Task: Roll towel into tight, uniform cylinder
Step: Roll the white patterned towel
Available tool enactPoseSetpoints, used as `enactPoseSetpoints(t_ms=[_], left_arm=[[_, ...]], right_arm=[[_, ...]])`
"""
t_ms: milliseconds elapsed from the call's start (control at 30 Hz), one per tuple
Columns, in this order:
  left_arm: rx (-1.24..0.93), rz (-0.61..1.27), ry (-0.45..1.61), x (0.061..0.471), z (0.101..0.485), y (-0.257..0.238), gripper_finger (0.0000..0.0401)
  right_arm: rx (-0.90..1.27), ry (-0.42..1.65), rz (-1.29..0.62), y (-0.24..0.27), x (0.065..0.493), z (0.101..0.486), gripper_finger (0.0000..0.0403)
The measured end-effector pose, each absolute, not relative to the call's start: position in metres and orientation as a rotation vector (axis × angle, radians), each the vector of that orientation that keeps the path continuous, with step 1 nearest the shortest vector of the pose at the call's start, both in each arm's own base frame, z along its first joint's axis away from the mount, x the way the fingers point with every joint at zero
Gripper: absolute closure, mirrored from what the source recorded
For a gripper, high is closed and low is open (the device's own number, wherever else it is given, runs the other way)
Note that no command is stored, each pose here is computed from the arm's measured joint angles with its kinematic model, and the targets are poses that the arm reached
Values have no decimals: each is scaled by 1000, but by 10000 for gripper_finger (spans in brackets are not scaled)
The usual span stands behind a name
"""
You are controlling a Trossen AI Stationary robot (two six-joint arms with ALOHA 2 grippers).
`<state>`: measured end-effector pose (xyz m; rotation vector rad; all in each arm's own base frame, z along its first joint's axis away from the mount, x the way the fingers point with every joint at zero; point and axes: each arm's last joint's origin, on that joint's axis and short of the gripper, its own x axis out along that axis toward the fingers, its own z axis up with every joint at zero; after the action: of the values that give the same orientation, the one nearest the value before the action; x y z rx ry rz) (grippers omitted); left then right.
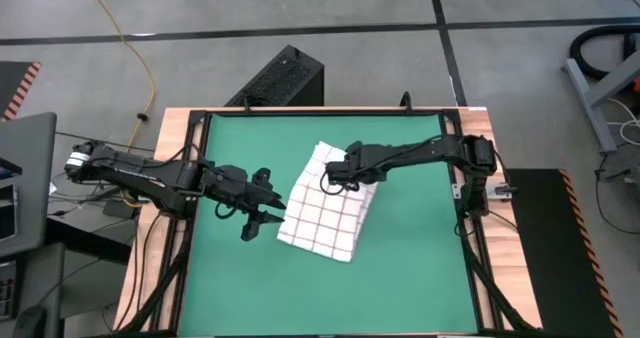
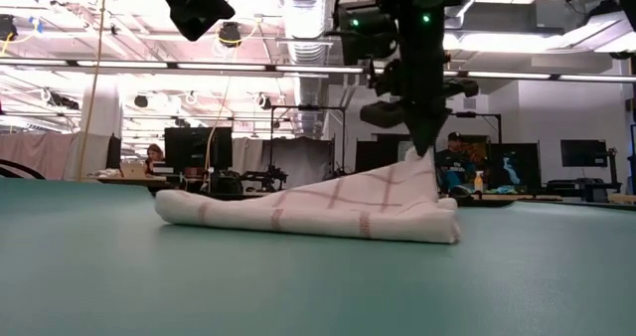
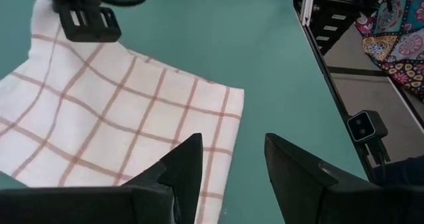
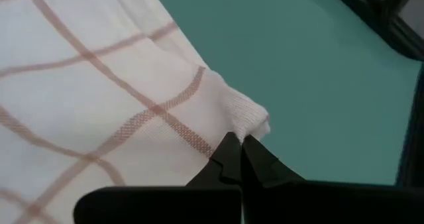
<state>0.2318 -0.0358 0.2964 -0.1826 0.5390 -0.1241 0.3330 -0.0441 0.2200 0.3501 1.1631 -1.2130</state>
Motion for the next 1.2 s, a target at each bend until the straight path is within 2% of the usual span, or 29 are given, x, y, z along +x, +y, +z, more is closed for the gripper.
enactPoseSetpoints(t_ms=[367,567,833,1067,1200], left_arm=[[-197,-121,534,232,297,-36,250],[-195,-95,541,237,293,-36,250],[-205,-97,592,251,279,-39,250],[-167,-290,626,277,255,-50,250],[-156,-320,571,299,239,-57,250]], right_arm=[[454,1319,-1267,-59,308,180,397],[558,1408,-1265,-58,296,165,374],[575,1412,-1340,-55,289,163,303],[563,1414,-1343,-51,288,165,205],[579,1369,-1322,-47,287,176,178]])
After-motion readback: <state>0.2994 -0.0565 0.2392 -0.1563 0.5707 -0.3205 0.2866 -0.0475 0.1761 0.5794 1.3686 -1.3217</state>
